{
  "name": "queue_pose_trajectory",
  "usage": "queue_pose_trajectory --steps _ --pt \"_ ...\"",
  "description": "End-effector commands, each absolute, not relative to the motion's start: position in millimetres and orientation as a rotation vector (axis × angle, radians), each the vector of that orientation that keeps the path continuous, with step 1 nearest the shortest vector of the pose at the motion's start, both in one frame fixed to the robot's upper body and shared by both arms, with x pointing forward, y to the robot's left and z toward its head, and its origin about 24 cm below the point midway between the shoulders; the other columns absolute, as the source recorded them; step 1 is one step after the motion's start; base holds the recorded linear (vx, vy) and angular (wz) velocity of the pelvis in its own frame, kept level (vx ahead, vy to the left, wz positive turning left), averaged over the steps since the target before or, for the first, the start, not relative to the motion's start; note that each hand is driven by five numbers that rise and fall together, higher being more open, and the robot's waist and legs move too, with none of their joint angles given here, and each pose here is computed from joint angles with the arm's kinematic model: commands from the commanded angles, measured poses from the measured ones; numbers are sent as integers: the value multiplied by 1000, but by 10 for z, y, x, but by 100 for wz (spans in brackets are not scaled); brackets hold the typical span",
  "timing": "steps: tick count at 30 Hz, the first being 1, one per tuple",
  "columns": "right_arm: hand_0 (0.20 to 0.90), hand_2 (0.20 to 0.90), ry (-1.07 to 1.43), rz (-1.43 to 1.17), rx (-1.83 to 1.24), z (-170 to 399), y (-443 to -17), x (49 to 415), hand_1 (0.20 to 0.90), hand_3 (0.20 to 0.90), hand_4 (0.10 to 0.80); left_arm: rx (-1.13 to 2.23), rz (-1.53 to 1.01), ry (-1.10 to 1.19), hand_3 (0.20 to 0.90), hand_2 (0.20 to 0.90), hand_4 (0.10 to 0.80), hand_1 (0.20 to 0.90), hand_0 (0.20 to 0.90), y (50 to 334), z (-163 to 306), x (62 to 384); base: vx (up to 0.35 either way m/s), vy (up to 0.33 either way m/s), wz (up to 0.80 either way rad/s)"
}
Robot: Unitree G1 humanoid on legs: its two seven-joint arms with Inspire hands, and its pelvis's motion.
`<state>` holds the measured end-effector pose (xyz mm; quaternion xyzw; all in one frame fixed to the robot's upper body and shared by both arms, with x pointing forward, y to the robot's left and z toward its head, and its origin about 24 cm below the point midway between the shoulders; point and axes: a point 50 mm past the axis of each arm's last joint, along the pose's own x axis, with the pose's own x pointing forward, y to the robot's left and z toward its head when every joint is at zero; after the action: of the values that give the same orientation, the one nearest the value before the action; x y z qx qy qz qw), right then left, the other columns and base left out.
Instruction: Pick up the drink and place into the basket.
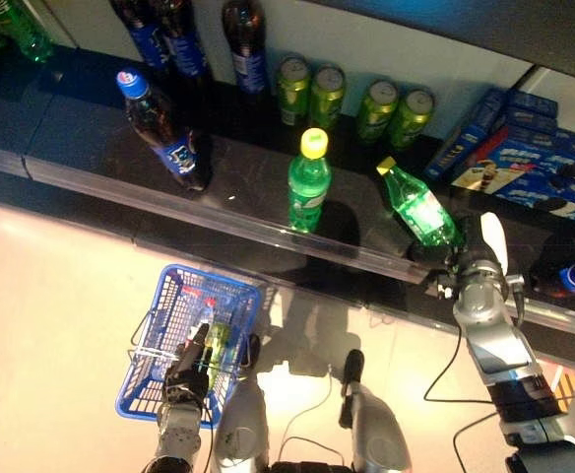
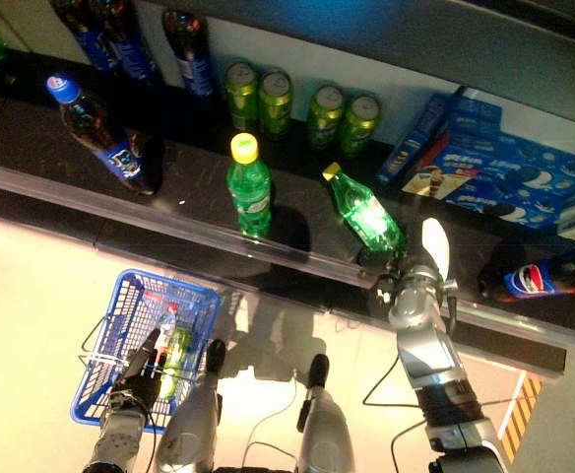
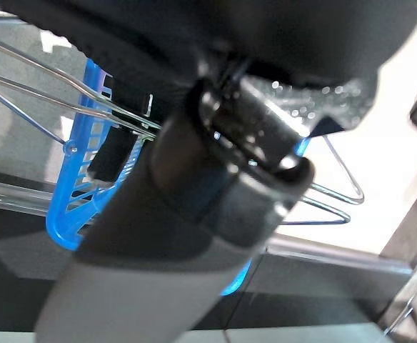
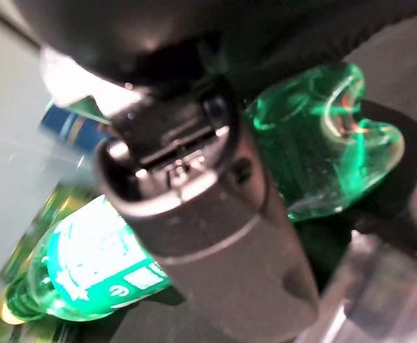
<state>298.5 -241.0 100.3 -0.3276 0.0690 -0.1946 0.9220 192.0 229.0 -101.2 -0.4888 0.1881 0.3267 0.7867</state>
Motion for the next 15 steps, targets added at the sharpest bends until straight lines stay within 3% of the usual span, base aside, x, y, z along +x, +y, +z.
queue_pose_trajectory --steps 1,15 --pt "300 300 -147 -560 -596 1387 -2589 2784 300 200 100 -993 700 269 200 300 100 300 300 2439 -907 1792 61 34 -7" --pt "300 300 -212 -63 -17 1031 -2117 2468 300 200 100 -991 768 347 200 300 100 300 300 2379 -1102 1404 48 1 -13"
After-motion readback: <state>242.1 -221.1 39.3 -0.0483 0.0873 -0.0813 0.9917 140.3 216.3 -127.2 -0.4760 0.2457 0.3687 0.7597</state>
